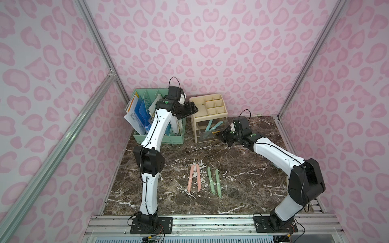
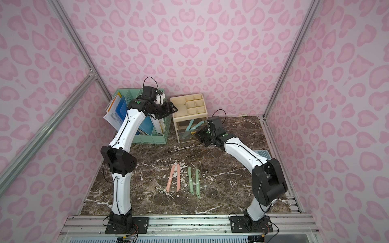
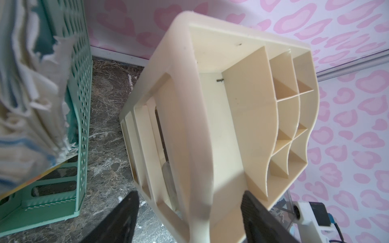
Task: Place the fruit knives into the drawer by color
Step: Close the drawer in the storage box.
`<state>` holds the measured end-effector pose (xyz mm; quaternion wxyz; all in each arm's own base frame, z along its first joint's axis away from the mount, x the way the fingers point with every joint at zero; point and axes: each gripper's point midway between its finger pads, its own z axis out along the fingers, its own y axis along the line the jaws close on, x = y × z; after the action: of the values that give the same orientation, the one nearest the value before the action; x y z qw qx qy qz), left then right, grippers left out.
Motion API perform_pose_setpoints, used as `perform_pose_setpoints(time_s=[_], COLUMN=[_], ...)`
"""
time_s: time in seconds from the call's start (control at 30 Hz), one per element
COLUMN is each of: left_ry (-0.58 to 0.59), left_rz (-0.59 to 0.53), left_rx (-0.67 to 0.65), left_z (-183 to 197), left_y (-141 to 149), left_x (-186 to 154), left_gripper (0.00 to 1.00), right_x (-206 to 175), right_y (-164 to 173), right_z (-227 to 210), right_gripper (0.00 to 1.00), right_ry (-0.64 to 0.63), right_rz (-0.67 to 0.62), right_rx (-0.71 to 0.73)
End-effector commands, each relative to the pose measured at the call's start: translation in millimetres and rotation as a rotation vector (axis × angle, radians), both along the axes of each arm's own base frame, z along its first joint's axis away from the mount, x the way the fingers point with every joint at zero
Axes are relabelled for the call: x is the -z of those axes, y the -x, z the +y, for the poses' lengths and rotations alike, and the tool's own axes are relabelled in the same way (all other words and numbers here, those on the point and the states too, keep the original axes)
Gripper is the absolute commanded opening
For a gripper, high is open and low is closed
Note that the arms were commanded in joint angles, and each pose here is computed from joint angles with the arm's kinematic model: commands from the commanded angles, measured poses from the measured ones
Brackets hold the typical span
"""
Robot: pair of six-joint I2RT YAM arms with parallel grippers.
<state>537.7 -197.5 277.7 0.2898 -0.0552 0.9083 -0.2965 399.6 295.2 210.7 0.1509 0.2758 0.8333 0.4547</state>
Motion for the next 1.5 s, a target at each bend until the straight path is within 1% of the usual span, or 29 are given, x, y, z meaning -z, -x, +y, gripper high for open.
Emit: perform_pose_setpoints(time_s=[0.0,0.03,0.1,0.9,1.1,1.23,1.47], left_ry=[-0.005,-0.003,-0.002,-0.005,-0.004,-0.003,-0.001], left_rz=[0.001,0.002,0.005,0.017,0.021,0.024,0.026], left_rx=[0.008,0.01,0.01,0.017,0.017,0.02,0.019], left_z=[0.5,-0.8,-0.4,-1.2,-1.3,-2.0,-1.8], left_y=[0.4,0.7,0.5,1.7,1.6,1.9,1.0], left_x=[1.1,1.3,2.2,7.0,8.9,9.7,11.2], left_gripper=[0.78,0.78,0.78,0.77,0.76,0.75,0.75], right_x=[-5.2,-14.8,-16.8,-8.8,-15.9,-20.4,-21.9], right_y=[-7.9,-12.4,-16.5,-60.1,-71.0,-74.0,-76.6], right_z=[5.7,8.7,11.1,32.4,36.3,38.3,37.9], right_gripper=[0.0,0.0,0.0,0.0,0.0,0.0,0.0], right_ry=[-0.011,-0.021,-0.022,-0.031,-0.035,-0.034,-0.032], right_rz=[-0.03,-0.047,-0.054,-0.072,-0.102,-0.112,-0.13], right_rx=[-0.015,-0.017,-0.02,-0.034,-0.034,-0.038,-0.038])
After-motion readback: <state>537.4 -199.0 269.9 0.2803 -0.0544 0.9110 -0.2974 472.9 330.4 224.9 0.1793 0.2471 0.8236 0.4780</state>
